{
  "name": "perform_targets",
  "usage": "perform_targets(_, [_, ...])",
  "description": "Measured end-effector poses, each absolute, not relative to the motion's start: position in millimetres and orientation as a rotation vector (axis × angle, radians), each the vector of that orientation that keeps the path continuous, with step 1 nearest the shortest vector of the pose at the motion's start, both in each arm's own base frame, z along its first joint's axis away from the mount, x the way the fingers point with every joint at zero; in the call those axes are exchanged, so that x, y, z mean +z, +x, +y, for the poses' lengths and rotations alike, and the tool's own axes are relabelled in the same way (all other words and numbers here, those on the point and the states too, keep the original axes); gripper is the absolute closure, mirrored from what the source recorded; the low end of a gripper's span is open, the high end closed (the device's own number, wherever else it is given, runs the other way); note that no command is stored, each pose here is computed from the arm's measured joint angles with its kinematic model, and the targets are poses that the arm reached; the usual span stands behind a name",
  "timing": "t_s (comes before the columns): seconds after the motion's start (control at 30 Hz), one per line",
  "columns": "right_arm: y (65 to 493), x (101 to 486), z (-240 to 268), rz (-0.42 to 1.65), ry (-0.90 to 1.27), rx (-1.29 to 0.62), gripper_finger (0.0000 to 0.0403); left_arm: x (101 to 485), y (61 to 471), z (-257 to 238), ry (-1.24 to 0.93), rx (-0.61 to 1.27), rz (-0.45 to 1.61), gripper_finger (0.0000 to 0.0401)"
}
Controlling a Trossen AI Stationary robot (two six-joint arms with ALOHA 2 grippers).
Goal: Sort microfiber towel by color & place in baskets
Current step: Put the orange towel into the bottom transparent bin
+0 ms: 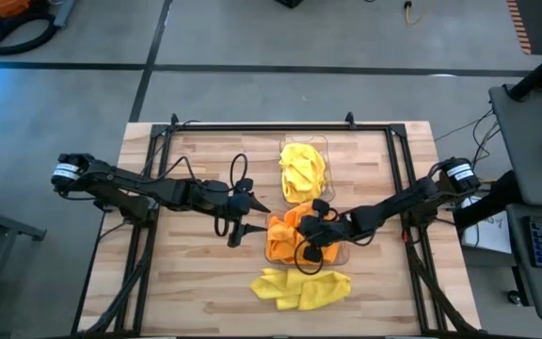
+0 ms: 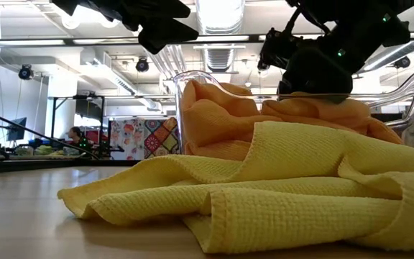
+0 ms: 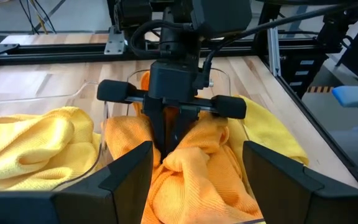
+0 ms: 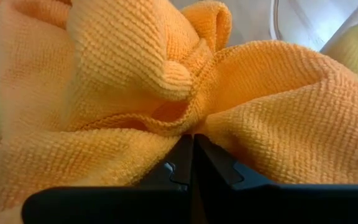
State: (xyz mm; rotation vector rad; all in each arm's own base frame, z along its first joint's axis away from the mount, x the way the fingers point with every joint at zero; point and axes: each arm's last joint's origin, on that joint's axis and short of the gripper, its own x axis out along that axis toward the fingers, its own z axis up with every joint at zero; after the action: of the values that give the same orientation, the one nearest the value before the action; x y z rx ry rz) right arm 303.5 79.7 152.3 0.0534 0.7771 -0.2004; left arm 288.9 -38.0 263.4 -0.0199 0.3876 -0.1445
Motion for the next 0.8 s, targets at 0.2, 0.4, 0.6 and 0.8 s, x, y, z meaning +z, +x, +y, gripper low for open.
perform_targets(0.2, [302.2, 158.0, 79.4, 0.762, 0.059, -0.197, 0.039, 263.4, 288.9, -38.1, -0.022, -0.144, 0.388, 0.0169])
perform_targets(0.4, [300.8, 165.7, 78.9, 0.737, 0.067, -0.194, 0.039, 263.3, 288.9, -38.1, -0.022, -0.144, 0.388, 0.0169])
perform_targets(0.6, [299.6, 171.0, 78.6, 0.722, 0.064, -0.185, 0.0389, 263.4, 288.9, -38.1, -0.021, -0.144, 0.388, 0.0169])
perform_targets(0.8, [299.3, 171.6, 78.5, 0.719, 0.061, -0.189, 0.0351, 263.3, 288.9, -38.1, -0.021, -0.144, 0.388, 0.0169])
